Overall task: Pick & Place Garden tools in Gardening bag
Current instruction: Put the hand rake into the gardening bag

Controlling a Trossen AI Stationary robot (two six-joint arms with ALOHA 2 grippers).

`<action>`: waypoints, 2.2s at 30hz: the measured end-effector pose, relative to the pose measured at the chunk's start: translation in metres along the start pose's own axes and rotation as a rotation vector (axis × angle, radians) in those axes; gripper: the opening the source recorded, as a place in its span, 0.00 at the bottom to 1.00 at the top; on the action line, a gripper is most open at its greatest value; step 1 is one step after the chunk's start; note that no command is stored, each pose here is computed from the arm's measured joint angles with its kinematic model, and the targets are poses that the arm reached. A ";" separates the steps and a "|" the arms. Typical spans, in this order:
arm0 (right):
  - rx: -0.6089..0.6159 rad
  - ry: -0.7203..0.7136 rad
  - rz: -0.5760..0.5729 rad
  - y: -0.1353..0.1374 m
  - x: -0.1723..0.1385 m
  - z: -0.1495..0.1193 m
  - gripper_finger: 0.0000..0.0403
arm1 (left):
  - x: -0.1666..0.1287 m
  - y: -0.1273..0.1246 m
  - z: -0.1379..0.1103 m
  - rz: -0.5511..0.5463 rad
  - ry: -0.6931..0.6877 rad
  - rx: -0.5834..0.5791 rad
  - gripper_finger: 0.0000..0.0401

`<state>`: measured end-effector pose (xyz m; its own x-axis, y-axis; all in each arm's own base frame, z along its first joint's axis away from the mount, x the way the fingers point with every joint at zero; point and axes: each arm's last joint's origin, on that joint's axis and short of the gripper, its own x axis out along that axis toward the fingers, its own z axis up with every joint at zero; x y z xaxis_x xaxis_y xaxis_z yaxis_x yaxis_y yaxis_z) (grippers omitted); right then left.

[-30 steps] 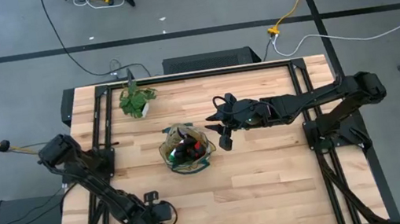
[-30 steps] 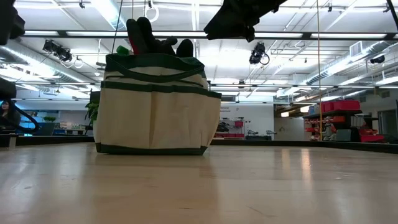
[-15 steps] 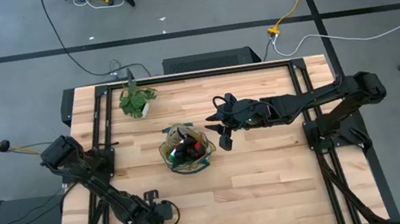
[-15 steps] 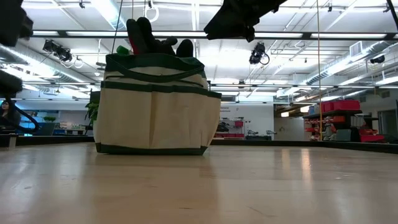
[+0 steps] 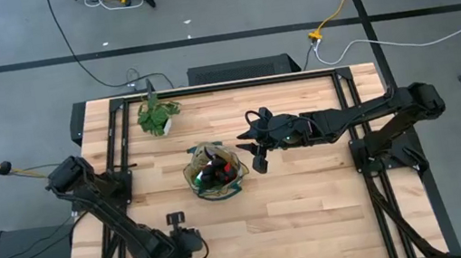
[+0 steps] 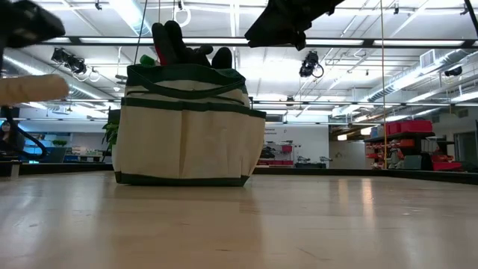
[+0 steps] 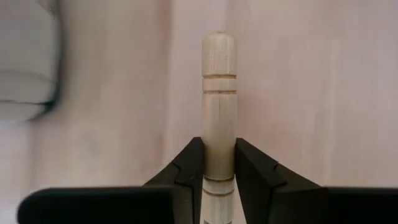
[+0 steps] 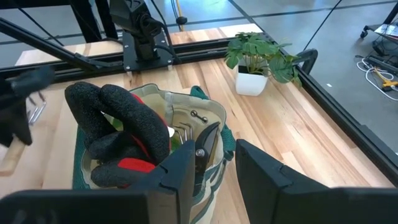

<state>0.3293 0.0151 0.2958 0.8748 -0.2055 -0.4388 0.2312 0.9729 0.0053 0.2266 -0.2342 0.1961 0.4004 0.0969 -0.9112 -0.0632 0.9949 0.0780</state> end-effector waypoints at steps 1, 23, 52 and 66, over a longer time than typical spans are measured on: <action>0.000 0.001 0.000 0.000 0.000 0.000 0.29 | -0.003 0.001 0.001 0.025 0.003 0.010 0.18; 0.004 0.000 0.003 0.001 0.000 0.000 0.29 | -0.055 0.024 0.019 0.324 0.052 0.145 0.18; 0.003 -0.007 0.004 0.001 0.000 0.001 0.29 | -0.093 0.144 0.079 0.510 0.113 0.002 0.18; 0.002 -0.007 0.003 0.001 0.000 0.001 0.29 | -0.075 0.199 0.096 0.360 0.308 -0.041 0.18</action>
<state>0.3295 0.0161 0.2964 0.8784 -0.2031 -0.4325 0.2290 0.9734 0.0081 0.2713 -0.0407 0.3189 0.0572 0.4168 -0.9072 -0.1869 0.8971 0.4004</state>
